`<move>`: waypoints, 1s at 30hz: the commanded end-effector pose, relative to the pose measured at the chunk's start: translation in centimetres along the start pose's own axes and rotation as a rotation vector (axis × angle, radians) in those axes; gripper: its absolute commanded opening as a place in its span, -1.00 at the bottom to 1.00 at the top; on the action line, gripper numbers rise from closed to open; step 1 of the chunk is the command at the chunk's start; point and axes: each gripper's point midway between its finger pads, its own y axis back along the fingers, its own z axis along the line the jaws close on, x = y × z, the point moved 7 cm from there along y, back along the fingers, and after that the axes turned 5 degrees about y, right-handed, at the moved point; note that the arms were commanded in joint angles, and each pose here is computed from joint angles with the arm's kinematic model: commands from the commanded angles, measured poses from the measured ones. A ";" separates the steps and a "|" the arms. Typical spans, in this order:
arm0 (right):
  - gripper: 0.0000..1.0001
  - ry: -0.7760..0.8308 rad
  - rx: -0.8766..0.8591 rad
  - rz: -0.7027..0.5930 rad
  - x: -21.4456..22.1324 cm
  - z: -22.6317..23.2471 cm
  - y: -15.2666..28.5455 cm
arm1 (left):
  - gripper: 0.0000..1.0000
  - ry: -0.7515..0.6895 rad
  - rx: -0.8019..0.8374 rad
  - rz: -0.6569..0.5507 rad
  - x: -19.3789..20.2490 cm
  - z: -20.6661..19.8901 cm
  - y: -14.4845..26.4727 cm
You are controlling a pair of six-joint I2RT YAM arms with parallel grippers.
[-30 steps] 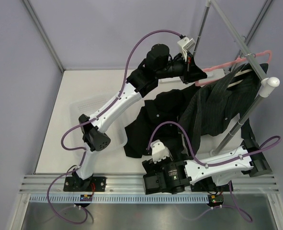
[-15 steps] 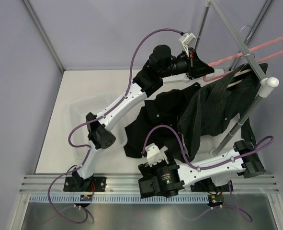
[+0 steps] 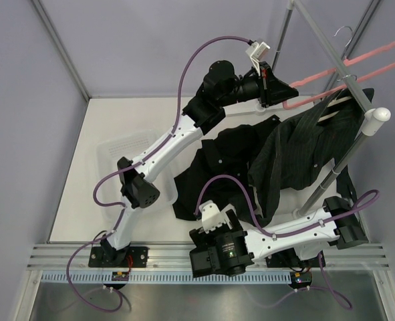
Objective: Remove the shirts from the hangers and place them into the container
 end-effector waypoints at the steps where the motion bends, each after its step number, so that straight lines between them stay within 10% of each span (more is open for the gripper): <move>1: 0.98 -0.050 -0.007 -0.072 -1.3 0.2 0.6 | -1.00 -0.091 0.000 -0.038 -2.8 -2.7 2.0; 20: 0.99 -0.080 -0.014 -0.079 -1.0 -0.3 0.5 | -0.79 -0.108 -0.204 0.033 -1.7 -0.8 5.4; 23: 0.99 -0.085 -0.009 -0.076 -0.9 -0.5 0.5 | -0.53 -0.111 -0.242 0.002 -2.4 -0.8 6.7; 29: 0.99 -0.126 0.008 -0.085 -0.7 -1.0 0.4 | 0.96 -0.112 -0.340 0.013 -2.4 0.2 9.3; 30: 0.99 -0.153 0.008 -0.094 -1.0 -1.3 0.7 | 0.97 -0.134 -0.346 0.007 -3.0 -0.8 9.9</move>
